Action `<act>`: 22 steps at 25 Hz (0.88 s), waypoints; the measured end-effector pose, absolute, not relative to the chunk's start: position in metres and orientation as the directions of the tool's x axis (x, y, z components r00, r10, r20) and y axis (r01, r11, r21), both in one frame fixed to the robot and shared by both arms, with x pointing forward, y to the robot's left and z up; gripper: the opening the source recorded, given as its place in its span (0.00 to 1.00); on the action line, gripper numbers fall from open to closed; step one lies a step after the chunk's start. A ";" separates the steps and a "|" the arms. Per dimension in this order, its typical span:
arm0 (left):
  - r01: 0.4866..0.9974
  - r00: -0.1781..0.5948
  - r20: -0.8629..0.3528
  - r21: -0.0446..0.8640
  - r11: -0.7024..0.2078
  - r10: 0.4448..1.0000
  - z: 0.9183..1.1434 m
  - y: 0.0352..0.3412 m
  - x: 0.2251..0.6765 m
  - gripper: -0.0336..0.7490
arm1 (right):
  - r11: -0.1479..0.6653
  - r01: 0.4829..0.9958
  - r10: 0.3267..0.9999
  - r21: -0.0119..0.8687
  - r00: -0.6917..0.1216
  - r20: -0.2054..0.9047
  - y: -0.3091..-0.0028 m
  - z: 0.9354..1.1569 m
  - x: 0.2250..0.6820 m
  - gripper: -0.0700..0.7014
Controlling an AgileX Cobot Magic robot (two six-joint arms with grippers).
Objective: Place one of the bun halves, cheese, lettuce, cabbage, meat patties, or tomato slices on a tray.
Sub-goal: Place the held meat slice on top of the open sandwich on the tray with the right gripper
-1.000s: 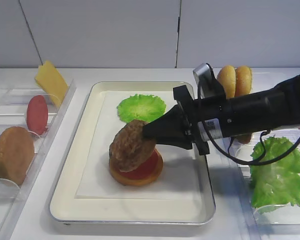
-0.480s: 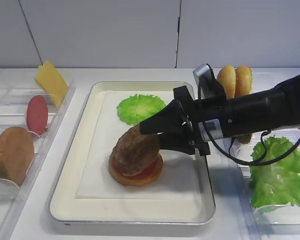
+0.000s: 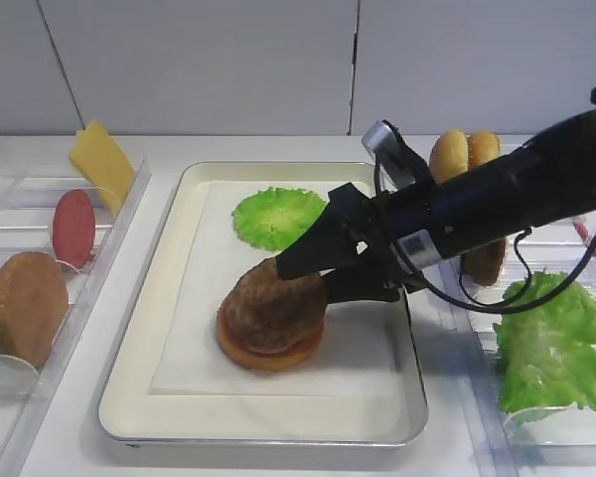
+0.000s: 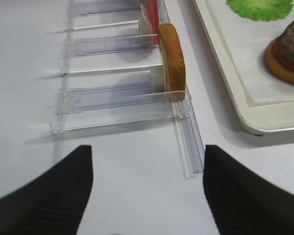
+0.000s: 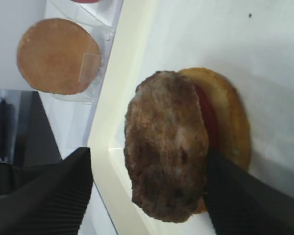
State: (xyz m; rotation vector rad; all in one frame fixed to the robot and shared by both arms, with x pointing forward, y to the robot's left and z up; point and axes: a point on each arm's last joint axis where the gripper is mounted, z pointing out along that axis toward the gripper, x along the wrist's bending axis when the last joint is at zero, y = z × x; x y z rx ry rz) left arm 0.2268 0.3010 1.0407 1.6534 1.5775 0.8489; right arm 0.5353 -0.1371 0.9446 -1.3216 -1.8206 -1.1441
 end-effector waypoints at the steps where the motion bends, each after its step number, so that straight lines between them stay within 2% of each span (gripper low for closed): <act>1: 0.548 0.048 -0.002 0.836 -0.024 0.999 1.041 0.301 0.227 0.64 | 0.141 0.945 0.432 0.295 -0.327 0.840 -0.136 0.945 0.536 0.72; 9: 0.548 0.048 -0.002 0.836 -0.024 0.999 1.041 0.301 0.227 0.64 | 0.223 0.920 0.511 0.323 -0.392 0.765 -0.135 0.954 0.548 0.72; 15: 0.548 0.048 -0.002 0.836 -0.024 0.999 1.041 0.301 0.227 0.64 | 0.252 0.910 0.525 0.328 -0.413 0.744 -0.136 0.956 0.551 0.72; 18: 0.548 0.048 -0.002 0.836 -0.024 0.999 1.041 0.301 0.227 0.64 | 0.313 0.890 0.542 0.332 -0.454 0.707 -0.137 0.960 0.554 0.72; 22: 0.548 0.048 -0.002 0.836 -0.024 0.999 1.041 0.301 0.227 0.64 | 0.455 0.831 0.551 0.319 -0.545 0.632 -0.138 0.990 0.566 0.72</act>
